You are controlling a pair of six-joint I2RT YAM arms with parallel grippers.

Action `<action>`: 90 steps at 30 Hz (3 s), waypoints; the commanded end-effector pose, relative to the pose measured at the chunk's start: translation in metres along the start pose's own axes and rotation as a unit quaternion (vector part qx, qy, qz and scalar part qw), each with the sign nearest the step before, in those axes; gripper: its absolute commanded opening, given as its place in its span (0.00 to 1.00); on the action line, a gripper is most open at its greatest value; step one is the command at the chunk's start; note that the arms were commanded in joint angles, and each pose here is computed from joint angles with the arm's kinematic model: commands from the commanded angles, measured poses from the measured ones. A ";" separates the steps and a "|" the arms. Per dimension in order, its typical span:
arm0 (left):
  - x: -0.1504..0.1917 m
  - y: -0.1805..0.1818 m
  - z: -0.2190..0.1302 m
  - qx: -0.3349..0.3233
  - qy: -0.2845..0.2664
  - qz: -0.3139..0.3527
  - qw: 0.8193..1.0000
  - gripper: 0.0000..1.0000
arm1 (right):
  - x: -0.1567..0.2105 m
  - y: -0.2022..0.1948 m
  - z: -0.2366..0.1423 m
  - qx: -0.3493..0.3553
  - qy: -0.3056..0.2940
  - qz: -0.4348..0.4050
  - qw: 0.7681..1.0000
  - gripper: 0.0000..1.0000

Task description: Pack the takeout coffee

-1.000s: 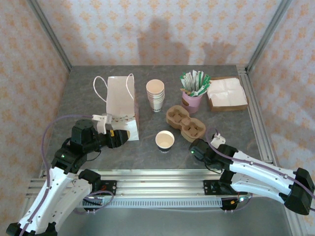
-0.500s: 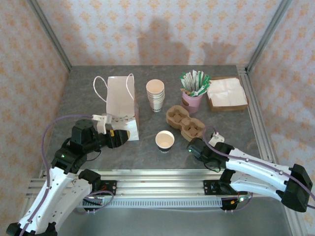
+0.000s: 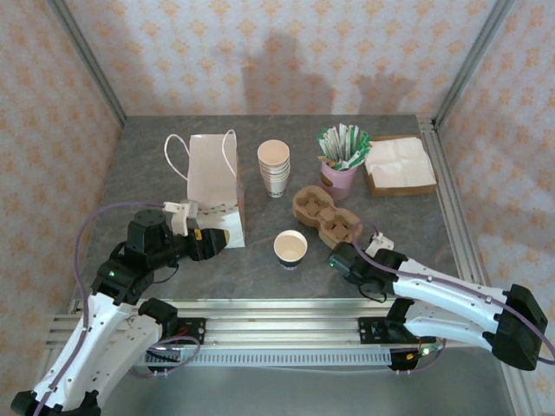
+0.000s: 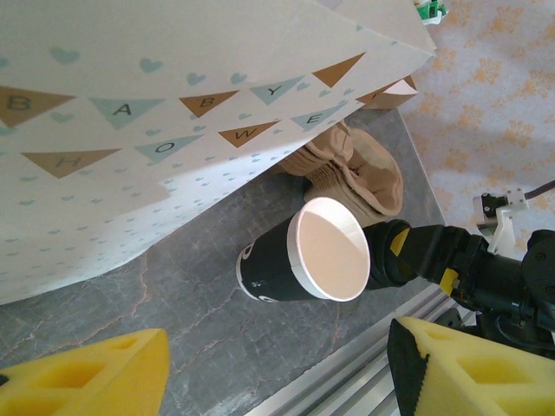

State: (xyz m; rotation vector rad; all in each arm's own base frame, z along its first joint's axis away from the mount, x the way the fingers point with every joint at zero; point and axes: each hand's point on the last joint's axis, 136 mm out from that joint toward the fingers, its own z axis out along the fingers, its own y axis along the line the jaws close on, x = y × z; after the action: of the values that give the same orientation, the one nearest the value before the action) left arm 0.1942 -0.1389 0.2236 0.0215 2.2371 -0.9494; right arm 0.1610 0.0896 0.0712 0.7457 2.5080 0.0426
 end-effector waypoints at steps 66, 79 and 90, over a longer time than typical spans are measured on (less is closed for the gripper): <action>0.038 -0.001 0.003 -0.009 0.029 -0.050 0.998 0.66 | 0.023 0.190 -0.092 -0.122 0.159 -0.371 0.907 0.68; 0.050 -0.004 0.018 -0.009 0.051 -0.041 0.998 0.66 | 0.032 0.190 -0.076 -0.103 0.168 -0.374 0.906 0.69; 0.054 -0.003 0.025 -0.007 0.054 -0.039 0.998 0.67 | 0.034 0.189 -0.068 -0.092 0.169 -0.372 0.908 0.69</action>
State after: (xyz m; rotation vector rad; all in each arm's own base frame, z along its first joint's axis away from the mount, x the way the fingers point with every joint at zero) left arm 0.1604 -0.1682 0.1786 -0.0052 2.3894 -0.9976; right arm 0.1982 0.2759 0.1506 -0.3509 2.8958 0.1730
